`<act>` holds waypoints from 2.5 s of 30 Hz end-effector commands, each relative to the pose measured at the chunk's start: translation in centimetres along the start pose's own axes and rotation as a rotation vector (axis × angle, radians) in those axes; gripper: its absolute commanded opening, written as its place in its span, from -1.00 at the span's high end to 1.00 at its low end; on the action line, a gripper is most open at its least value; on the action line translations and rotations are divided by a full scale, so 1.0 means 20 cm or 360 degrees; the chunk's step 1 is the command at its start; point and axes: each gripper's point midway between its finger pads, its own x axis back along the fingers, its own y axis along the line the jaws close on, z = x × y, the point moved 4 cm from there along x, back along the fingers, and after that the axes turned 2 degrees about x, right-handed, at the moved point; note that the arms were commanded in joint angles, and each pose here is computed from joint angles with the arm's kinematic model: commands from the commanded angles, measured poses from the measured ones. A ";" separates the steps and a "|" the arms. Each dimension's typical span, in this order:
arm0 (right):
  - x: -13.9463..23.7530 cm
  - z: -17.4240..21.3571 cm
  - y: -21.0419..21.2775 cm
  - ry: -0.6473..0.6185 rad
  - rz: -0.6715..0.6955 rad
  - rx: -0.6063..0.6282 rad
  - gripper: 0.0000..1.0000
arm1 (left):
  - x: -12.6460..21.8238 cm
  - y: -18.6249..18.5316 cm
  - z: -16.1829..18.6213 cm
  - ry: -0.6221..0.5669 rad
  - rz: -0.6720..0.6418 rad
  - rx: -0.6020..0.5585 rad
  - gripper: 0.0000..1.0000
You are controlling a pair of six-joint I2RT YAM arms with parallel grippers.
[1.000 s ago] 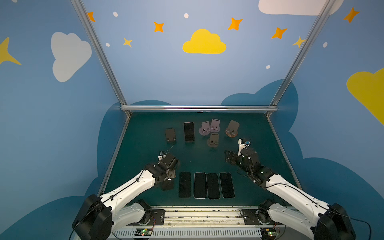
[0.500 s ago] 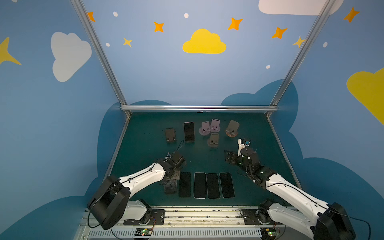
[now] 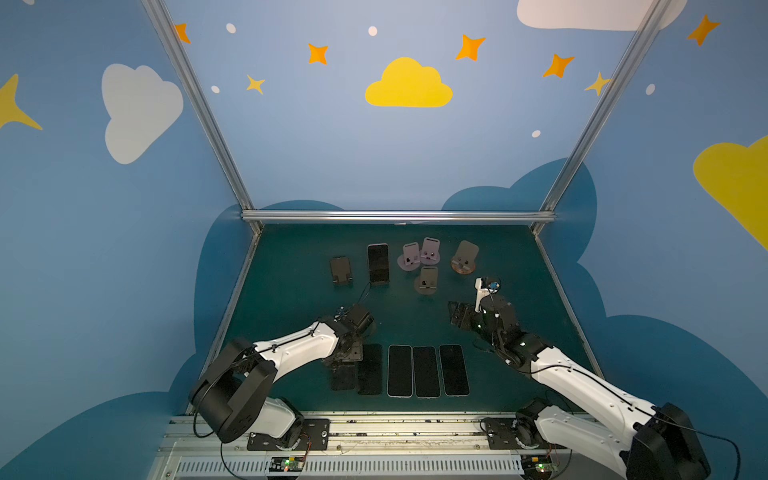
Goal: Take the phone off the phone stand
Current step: 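Lower the dark phone flat next to the flat phones with the left gripper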
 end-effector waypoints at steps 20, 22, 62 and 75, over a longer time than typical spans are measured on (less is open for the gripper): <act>0.01 -0.04 0.03 -0.0030 -0.0017 -0.0018 -0.71 | -0.10 -0.03 0.04 0.0145 -0.0064 -0.0077 -0.51; 0.01 -0.05 0.03 -0.0033 -0.0020 -0.0018 -0.71 | -0.10 -0.05 0.03 0.0146 -0.0044 -0.0081 -0.51; 0.01 -0.04 0.04 -0.0022 -0.0041 -0.0013 -0.71 | 0.07 -0.09 0.06 -0.0016 0.0392 0.0221 -0.64; 0.01 -0.04 0.04 -0.0024 -0.0044 -0.0011 -0.71 | 0.10 -0.04 0.11 -0.0013 0.0444 0.0403 -0.70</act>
